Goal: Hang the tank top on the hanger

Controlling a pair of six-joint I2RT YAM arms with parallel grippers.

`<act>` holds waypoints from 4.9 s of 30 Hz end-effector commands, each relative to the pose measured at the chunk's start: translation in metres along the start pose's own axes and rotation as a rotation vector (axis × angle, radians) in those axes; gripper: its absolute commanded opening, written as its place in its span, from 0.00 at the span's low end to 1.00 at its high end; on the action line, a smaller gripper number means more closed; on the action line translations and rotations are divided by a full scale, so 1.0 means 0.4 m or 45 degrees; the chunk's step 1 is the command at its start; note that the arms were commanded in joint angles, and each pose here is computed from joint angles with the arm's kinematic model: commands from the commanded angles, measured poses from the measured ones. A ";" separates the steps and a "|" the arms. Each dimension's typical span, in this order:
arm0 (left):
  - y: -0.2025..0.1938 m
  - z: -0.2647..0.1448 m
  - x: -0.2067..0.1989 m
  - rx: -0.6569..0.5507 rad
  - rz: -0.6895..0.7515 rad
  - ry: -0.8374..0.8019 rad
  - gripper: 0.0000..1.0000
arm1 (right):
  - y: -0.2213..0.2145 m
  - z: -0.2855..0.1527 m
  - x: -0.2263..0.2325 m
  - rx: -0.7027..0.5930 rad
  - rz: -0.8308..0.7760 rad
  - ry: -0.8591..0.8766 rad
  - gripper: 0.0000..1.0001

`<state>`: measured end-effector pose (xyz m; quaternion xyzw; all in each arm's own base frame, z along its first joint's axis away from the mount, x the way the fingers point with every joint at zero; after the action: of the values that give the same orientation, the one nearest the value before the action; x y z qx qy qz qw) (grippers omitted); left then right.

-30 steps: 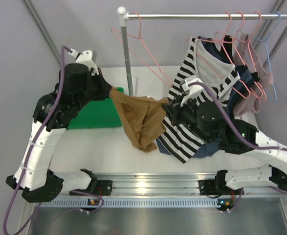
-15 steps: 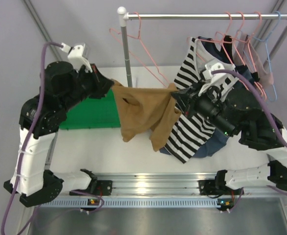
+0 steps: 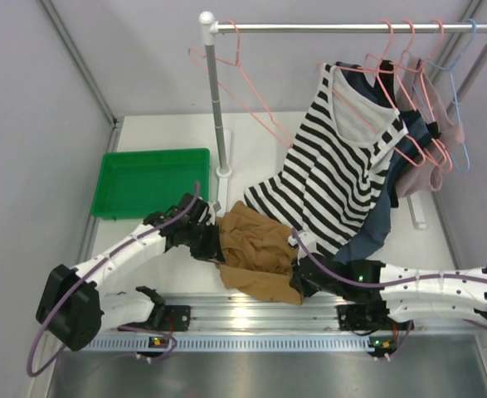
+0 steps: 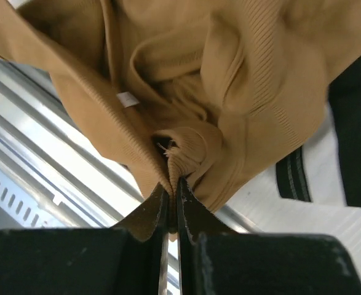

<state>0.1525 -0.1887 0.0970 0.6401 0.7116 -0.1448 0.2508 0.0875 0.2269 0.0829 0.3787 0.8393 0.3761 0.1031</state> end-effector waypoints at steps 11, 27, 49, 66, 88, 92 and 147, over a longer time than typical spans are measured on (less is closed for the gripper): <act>0.039 -0.014 -0.080 -0.149 0.060 -0.159 0.48 | 0.103 -0.042 0.159 -0.175 0.161 0.300 0.41; 0.087 -0.095 -0.091 -0.298 0.054 -0.068 0.47 | 0.227 -0.144 0.080 -0.319 0.189 0.081 0.61; 0.131 -0.289 -0.203 -0.518 0.182 -0.199 0.48 | 0.568 -0.437 -0.037 -0.685 0.041 -0.230 0.80; 0.133 -0.327 -0.230 -0.544 0.255 -0.240 0.48 | 1.002 -0.461 -0.156 -0.870 -0.112 -0.481 0.89; 0.121 -0.344 -0.212 -0.560 0.315 -0.217 0.49 | 1.157 -0.171 -0.271 -0.762 -0.194 -0.293 0.56; 0.119 -0.343 -0.207 -0.561 0.313 -0.211 0.49 | 1.158 -0.162 -0.275 -0.758 -0.189 -0.300 0.48; 0.113 -0.361 -0.197 -0.585 0.294 -0.195 0.49 | 1.222 -0.291 -0.276 -0.961 -0.144 -0.364 0.00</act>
<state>0.1756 -0.1730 0.2515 0.6352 0.6356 -0.0056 0.4387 0.3973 0.3143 0.4366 0.3240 0.7010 0.5394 0.3358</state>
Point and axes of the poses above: each gripper's point midway between its finger pads, its own z axis out along the fingers, its own x axis along the line the jaws close on, y = z × x, the point moved 1 cm from there along -z, back along the fingers, and after that the axes turned 12 degrees about -z, right-handed, at the moved point
